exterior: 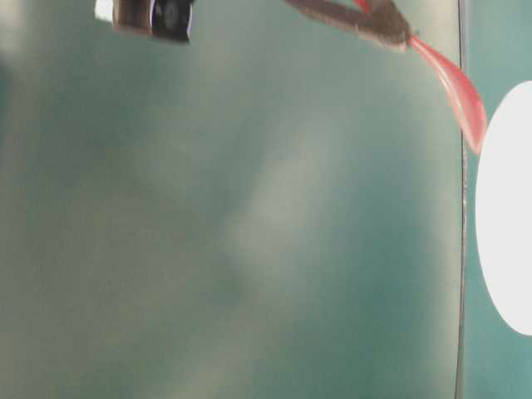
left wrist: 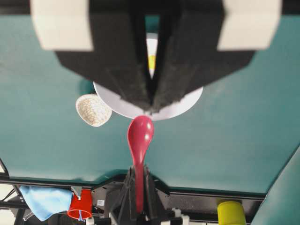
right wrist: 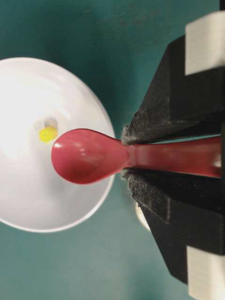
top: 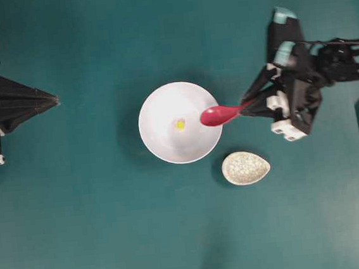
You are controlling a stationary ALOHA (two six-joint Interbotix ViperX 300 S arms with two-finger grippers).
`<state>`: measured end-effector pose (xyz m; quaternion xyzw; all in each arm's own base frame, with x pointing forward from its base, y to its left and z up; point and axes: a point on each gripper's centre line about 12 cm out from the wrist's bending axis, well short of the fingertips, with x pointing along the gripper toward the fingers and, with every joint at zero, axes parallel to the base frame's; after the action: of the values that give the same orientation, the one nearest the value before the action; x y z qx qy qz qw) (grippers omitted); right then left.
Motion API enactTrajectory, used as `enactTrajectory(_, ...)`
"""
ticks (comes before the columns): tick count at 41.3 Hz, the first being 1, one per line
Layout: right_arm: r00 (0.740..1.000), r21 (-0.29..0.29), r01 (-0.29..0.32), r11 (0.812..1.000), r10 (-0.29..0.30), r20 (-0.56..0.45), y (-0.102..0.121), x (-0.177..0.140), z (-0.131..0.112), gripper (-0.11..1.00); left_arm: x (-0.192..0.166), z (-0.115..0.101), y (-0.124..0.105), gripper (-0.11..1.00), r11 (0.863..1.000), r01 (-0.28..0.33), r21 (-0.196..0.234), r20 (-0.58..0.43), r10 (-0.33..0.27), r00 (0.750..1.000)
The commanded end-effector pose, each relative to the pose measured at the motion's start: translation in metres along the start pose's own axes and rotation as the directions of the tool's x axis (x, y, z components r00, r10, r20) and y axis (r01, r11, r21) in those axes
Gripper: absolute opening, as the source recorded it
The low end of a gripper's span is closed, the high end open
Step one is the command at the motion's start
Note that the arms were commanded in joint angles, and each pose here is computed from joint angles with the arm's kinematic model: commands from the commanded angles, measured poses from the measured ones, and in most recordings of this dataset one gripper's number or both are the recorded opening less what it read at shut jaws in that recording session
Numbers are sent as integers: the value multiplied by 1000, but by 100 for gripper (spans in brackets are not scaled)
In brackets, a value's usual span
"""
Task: Scoop the yellow hexagonal prism block from the bowl with a spoon using the right arm.
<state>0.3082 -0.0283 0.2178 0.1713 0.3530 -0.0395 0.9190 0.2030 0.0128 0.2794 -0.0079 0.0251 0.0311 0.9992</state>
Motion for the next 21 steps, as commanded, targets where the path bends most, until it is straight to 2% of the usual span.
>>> enactTrajectory(1,1000,-11,-7,1000,7,-4,3,5,16,26,3,12,0,0,1000,-1,2,35,1,999)
enactTrajectory(11,995,-87,12,996,-20,-96,0,36,30,26,2,14,0,0,1000,-1,-2,46,1,999)
enactTrajectory(21,982,-89,7,996,-24,-185,-4,58,27,26,2,14,0,0,1000,0,-5,48,1,999)
